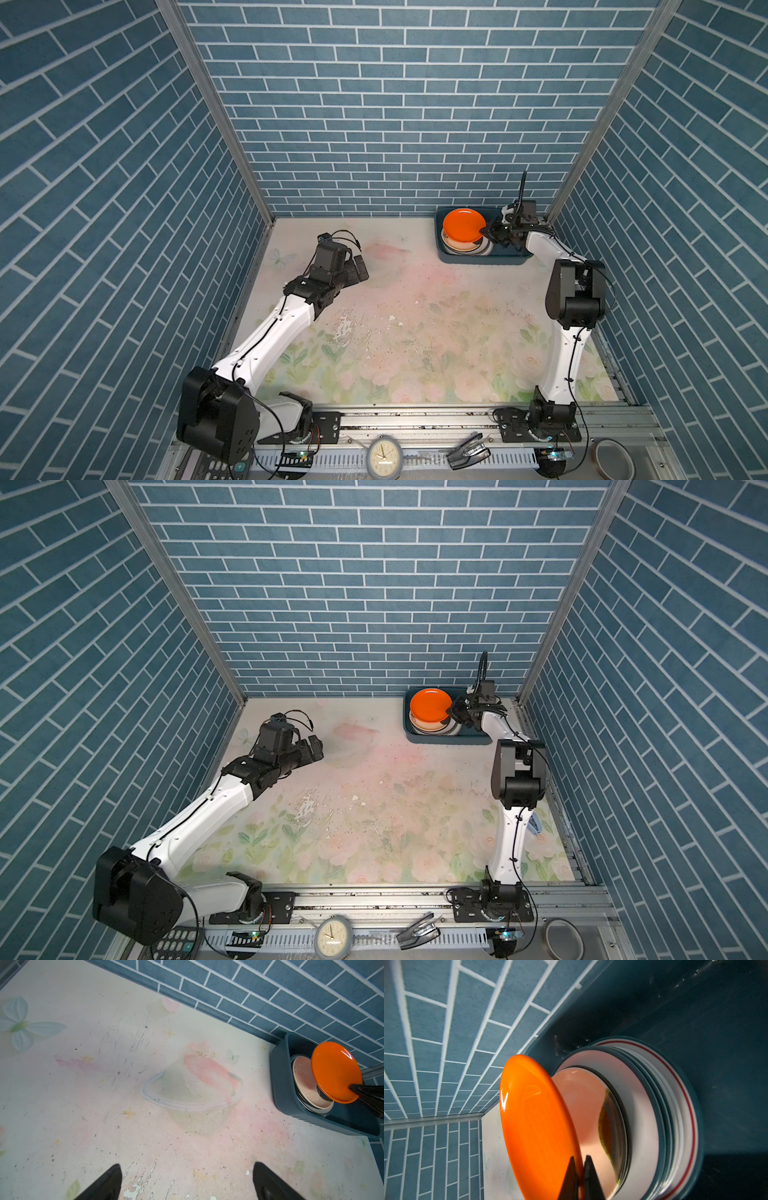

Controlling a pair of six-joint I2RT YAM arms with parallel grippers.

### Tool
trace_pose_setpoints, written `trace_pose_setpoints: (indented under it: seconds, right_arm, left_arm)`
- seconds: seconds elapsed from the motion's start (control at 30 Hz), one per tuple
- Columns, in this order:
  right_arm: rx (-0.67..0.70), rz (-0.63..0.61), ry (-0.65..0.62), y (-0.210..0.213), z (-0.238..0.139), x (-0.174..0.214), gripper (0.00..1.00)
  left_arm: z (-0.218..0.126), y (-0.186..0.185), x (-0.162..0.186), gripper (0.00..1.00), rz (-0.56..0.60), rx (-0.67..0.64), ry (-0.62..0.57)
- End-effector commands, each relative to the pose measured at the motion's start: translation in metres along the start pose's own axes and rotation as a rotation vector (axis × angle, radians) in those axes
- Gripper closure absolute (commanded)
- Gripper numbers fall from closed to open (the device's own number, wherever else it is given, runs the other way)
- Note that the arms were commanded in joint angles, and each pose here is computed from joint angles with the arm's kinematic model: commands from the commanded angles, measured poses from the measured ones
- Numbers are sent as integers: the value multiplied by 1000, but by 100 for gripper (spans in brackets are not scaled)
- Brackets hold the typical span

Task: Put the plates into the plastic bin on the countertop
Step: 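Carry the orange plate into the bin with right gripper while left gripper withdraws, then open the right gripper and release the orange plate onto the stack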

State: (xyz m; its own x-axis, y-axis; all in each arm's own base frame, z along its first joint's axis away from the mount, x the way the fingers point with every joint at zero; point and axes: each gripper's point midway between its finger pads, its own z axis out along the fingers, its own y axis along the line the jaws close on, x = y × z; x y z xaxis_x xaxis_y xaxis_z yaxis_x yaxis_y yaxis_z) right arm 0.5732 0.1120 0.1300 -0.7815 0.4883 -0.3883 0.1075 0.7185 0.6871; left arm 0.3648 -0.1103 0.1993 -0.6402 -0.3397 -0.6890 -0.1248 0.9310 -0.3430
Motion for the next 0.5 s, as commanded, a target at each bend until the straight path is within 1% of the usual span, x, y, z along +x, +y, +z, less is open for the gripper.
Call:
trace_pose_setpoints:
  seconds: [0.0, 0.03, 0.1, 0.13, 0.17, 0.23, 0.27, 0.33, 0.37, 0.47]
  right_arm:
    - [-5, -37, 46, 5, 7, 10, 82]
    - [-9, -41, 48, 7, 7, 10, 75]
    - [-13, -44, 52, 8, 7, 11, 66]
    - [-12, -48, 53, 8, 7, 11, 54]
    - [-5, -50, 53, 9, 5, 11, 45]
    - [4, -65, 47, 12, -2, 10, 40]
    - [15, -76, 40, 13, -8, 10, 32]
    - [36, -98, 10, 16, -21, 7, 27]
    - [48, -110, -8, 17, -28, 5, 22]
    - [70, -146, -55, 24, -53, 3, 20]
  left_arm:
    - [-3, 7, -8, 1, 19, -36, -9]
    - [-4, 9, -10, 0, 24, -42, -11]
    - [-6, 13, -13, 0, 29, -52, -17]
    - [-8, 16, -16, 1, 26, -56, -22]
    - [-9, 18, -18, 0, 23, -60, -27]
    - [-13, 24, -22, 0, 15, -69, -41]
    - [-14, 27, -23, 1, 8, -72, -48]
    - [-15, 33, -25, 0, -3, -82, -58]
    - [-15, 37, -25, 0, -11, -87, -63]
    - [-17, 46, -27, 1, -27, -103, -71]
